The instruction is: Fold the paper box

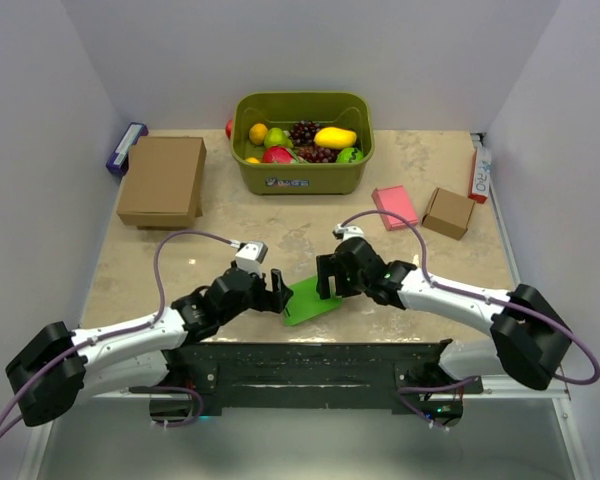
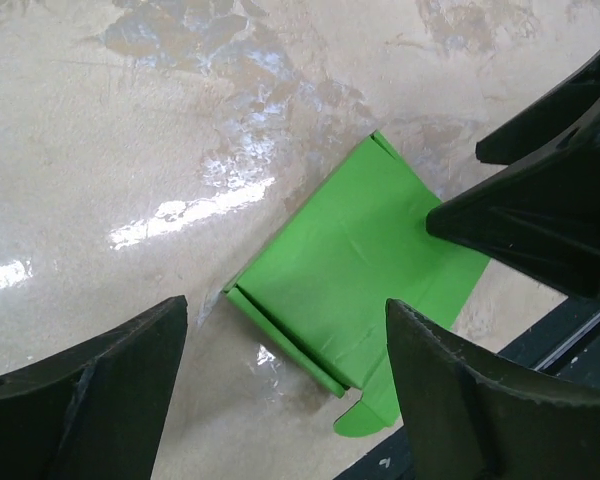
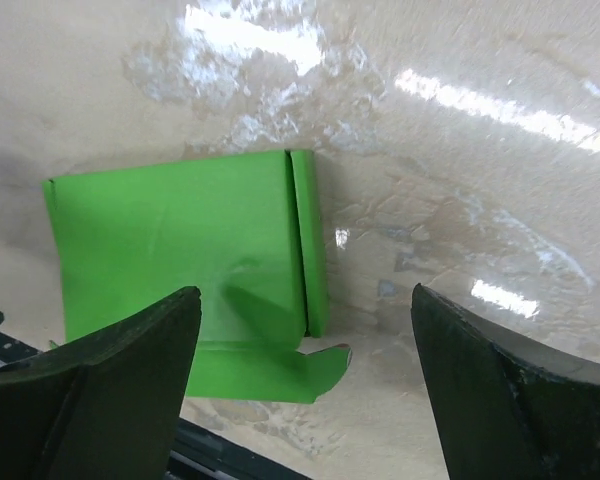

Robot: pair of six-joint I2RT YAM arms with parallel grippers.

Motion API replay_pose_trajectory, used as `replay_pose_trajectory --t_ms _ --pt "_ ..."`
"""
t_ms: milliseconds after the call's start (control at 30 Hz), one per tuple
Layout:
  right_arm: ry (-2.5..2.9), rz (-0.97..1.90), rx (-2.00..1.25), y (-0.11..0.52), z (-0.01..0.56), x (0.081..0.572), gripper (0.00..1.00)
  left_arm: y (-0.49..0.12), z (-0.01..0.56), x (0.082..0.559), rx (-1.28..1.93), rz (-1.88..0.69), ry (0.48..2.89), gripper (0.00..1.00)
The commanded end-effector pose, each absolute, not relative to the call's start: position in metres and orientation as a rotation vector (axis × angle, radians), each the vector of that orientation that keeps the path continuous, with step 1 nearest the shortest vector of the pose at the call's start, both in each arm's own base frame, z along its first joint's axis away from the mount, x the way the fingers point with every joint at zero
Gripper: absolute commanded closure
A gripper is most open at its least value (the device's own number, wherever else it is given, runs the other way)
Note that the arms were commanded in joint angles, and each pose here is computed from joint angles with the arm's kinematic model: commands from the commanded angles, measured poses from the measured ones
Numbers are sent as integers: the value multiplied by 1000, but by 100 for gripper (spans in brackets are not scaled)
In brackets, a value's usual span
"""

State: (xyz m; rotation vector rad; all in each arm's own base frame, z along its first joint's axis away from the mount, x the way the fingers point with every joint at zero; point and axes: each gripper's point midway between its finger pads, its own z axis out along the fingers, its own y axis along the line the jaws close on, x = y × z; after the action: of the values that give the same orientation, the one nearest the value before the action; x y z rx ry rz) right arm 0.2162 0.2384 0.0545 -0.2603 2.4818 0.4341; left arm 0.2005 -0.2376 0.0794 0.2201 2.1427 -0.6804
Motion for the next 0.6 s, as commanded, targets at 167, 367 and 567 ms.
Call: replay_pose_trajectory --t_ms 167,367,567 --pt "2451 611 -283 250 66 223 14 -233 100 203 187 -734 2092 13" --pt "2491 682 -293 253 49 220 28 -230 92 200 179 -740 2111 13" --pt "2559 714 -272 248 22 211 38 -229 91 198 167 -771 2108 12"
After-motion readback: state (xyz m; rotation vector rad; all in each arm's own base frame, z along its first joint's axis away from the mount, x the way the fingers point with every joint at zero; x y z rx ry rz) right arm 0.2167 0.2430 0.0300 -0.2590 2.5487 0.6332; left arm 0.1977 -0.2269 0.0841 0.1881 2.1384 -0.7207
